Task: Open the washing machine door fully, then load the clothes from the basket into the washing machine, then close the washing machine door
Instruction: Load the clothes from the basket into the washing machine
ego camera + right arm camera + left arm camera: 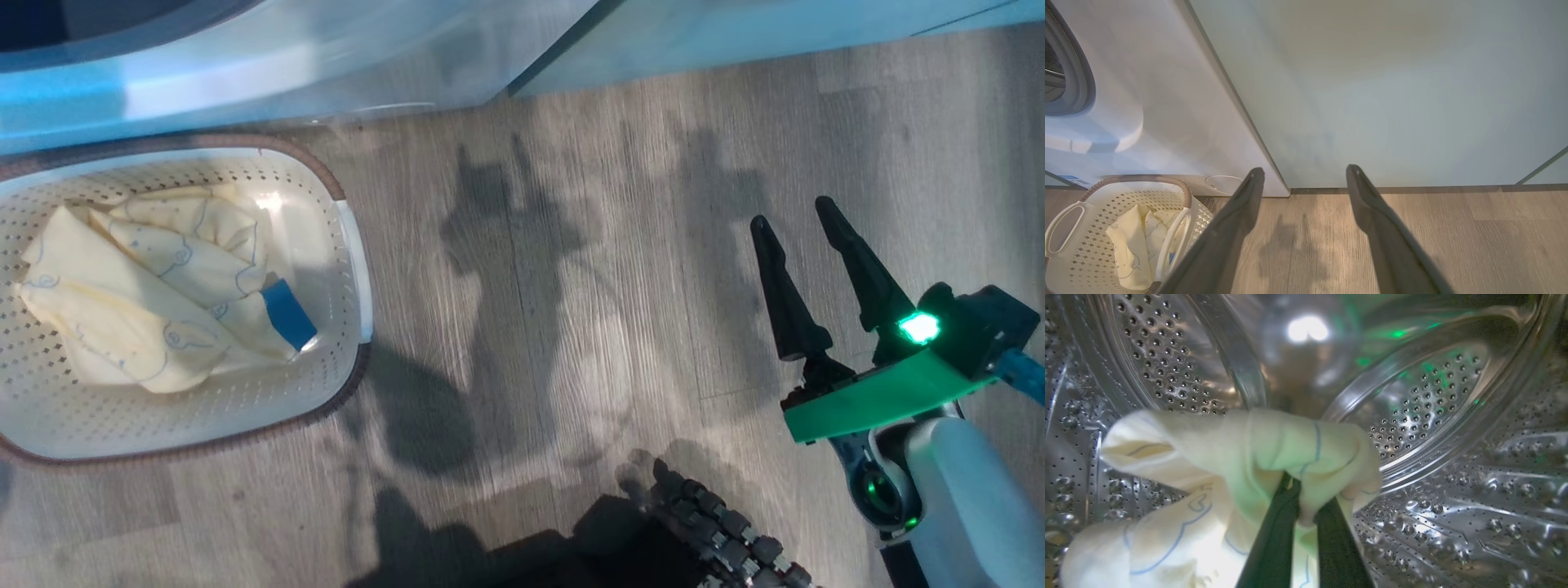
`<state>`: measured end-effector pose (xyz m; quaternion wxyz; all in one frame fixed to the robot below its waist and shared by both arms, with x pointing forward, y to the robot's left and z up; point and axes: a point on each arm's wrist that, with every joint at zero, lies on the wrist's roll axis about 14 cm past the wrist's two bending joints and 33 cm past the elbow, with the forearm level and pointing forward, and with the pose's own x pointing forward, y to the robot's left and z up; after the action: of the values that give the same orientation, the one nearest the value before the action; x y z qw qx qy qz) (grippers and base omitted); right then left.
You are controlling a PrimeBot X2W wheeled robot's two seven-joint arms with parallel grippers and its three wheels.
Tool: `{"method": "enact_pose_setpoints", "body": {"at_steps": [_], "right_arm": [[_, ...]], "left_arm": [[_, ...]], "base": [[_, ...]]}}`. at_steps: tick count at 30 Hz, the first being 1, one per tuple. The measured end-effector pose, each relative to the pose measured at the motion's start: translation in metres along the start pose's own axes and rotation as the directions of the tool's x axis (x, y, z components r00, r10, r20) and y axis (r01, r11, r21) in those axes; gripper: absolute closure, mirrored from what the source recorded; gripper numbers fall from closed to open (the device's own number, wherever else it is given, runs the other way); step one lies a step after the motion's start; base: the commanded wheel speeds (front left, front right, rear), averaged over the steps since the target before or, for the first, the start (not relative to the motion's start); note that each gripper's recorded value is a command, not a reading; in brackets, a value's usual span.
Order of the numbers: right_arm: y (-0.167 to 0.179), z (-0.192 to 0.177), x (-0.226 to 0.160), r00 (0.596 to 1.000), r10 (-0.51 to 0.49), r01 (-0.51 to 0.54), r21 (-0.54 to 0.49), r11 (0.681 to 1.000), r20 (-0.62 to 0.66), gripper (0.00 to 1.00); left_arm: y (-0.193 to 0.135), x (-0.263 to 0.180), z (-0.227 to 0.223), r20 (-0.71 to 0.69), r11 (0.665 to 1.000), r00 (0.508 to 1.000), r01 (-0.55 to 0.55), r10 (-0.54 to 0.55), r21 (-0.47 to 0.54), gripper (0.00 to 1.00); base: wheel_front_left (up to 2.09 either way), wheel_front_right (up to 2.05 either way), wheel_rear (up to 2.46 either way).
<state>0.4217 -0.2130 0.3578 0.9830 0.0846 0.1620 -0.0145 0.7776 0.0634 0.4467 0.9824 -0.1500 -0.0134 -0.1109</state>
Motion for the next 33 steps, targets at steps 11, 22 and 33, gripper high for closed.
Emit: {"method": "enact_pose_setpoints", "body": {"at_steps": [11, 22, 33], "right_arm": [[-0.001, -0.006, 0.004, 1.0, 0.002, -0.002, -0.004, 1.0, -0.016, 0.0], [0.002, 0.008, 0.002, 1.0, 0.01, -0.01, 0.0, 1.0, 0.021, 0.0], [0.009, 0.025, -0.011, 0.997, 0.018, -0.02, 0.019, 1.0, 0.071, 0.0]], "left_arm": [[0.018, 0.002, 0.001, 0.039, 0.997, 0.997, -0.063, 0.065, -0.047, 0.58], [0.013, -0.022, -0.052, -0.226, 0.996, 0.971, -0.084, 0.081, -0.005, 0.0], [-0.011, -0.052, -0.046, -0.297, 0.999, 0.954, -0.036, 0.037, 0.009, 0.0]], "base": [[0.0, 0.0, 0.0], [0.0, 0.0, 0.0], [0.0, 0.0, 0.0]]}}
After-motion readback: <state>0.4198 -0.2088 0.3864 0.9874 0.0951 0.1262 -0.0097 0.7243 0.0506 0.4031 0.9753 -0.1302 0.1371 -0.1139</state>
